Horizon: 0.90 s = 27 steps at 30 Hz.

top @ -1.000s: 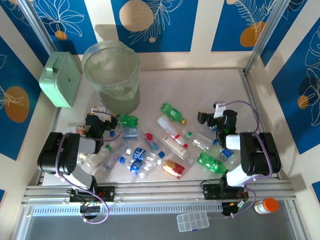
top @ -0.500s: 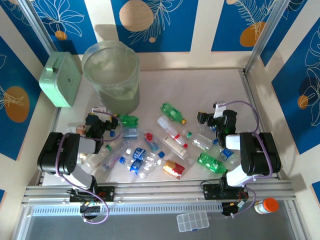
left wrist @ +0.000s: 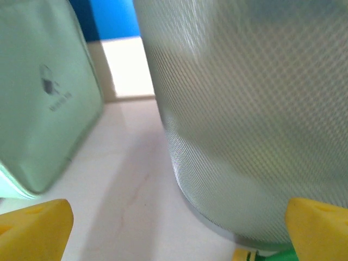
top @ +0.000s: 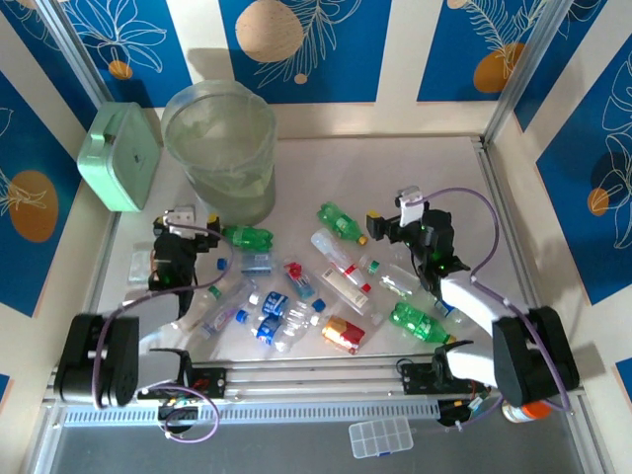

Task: Put the plastic bottles in the bin

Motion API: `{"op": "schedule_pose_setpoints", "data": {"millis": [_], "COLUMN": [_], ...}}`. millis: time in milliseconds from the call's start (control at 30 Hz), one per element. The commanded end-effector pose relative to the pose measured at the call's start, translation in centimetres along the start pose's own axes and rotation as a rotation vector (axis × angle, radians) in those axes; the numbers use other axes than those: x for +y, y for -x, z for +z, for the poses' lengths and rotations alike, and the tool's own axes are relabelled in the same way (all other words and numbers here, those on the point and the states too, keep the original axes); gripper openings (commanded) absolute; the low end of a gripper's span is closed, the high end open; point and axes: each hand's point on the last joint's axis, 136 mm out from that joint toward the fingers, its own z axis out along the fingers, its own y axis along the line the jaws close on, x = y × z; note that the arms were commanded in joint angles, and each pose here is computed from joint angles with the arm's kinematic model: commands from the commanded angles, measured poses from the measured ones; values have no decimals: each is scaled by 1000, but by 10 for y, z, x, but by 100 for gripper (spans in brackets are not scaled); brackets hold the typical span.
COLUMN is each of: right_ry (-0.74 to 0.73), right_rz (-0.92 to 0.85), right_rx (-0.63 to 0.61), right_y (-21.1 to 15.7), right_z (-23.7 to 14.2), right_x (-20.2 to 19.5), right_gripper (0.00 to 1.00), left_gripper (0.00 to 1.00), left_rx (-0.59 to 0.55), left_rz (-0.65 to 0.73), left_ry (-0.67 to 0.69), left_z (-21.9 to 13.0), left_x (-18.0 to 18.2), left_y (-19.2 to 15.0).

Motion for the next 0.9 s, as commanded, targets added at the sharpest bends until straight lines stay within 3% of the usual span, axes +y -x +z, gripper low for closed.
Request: {"op": "schedule_pose_setpoints", "data": {"millis": [0,133,233,333,400,467,533,700,767,867], "right_ry": [94,295,367,306,187,314,336,192,249,403], "right_rz": [-55,-40,-10,193,537,746,845,821,800,723], "right_rx": [-72,-221,-228,-135,62,207,320,525,532,463], "right_y": [33,81,108,120,99,80,60,7,0,15], "right_z": [-15,-50,-68,-69,-68,-61,-52,-36,-39,-49], "right_x": [36,92,118,114,87,83,82,86,96,120], "right_gripper": [99,99,99,99,99,99,99,99,99,99], "left_gripper": [99,99,99,99,99,99,99,99,99,99], "left_rx": [-63,-147,-59,89,181,183,218,387,483,598], "left_rz": [-4,-178,-348,-501,-405,-417,-453,-452,-423,-420], "left_ry": [57,72,144,276,205,213,299,487,581,615], "left_z": [-17,-40,-57,-80,-90,-96,-103,-108,-108,-97], "left_x": [5,1,16,38,30,33,46,72,84,91], "left_y": [25,62,74,63,64,62,50,19,4,-20]}}
